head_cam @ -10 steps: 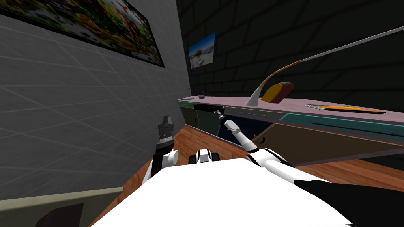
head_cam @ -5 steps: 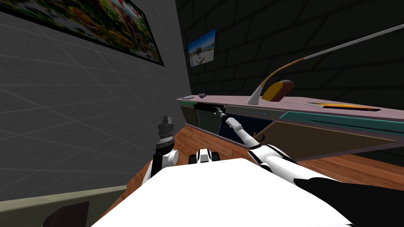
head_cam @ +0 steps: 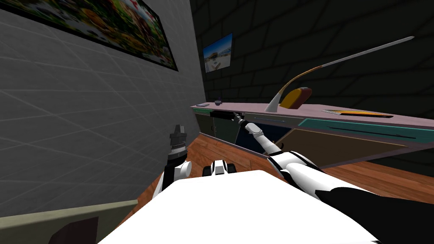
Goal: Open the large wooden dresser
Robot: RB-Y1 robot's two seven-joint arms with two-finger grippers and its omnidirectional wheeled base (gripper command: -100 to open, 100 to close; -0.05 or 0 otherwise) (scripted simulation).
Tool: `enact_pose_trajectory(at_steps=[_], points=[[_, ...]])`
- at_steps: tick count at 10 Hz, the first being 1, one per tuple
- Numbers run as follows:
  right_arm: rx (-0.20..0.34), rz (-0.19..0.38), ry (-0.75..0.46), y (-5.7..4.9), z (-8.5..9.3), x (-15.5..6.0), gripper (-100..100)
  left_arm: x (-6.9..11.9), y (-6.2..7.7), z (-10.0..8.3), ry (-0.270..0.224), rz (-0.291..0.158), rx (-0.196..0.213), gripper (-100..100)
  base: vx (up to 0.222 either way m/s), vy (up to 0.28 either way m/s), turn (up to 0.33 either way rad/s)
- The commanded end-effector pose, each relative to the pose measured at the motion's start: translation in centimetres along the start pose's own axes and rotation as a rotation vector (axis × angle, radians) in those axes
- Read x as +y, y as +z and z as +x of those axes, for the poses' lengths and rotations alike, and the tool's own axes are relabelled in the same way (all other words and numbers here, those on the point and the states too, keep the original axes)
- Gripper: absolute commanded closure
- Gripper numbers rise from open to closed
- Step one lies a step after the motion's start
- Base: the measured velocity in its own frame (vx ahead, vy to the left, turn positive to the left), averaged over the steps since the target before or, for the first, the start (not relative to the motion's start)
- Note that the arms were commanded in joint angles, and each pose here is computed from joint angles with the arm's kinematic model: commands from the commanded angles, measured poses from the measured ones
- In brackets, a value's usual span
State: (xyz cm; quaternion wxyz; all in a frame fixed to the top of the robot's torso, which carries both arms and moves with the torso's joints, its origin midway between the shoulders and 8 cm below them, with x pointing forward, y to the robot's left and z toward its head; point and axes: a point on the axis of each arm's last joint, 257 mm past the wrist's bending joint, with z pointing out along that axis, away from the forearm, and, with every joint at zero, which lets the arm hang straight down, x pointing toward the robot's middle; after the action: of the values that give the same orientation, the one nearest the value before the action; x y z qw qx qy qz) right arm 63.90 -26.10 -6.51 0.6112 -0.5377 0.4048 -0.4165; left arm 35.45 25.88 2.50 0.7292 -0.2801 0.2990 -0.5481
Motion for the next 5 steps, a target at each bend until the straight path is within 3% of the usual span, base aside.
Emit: enact_pose_trajectory(at_steps=[1,5], points=[[0.000,0.000,0.000,0.00,-0.02,0.01,0,0.00,0.00,0.00,0.000,0.000,0.000,0,0.000,0.000,0.000],[0.000,0.000,0.000,0.00,-0.02,0.01,0,0.00,0.00,0.00,0.000,0.000,0.000,0,0.000,0.000,0.000]])
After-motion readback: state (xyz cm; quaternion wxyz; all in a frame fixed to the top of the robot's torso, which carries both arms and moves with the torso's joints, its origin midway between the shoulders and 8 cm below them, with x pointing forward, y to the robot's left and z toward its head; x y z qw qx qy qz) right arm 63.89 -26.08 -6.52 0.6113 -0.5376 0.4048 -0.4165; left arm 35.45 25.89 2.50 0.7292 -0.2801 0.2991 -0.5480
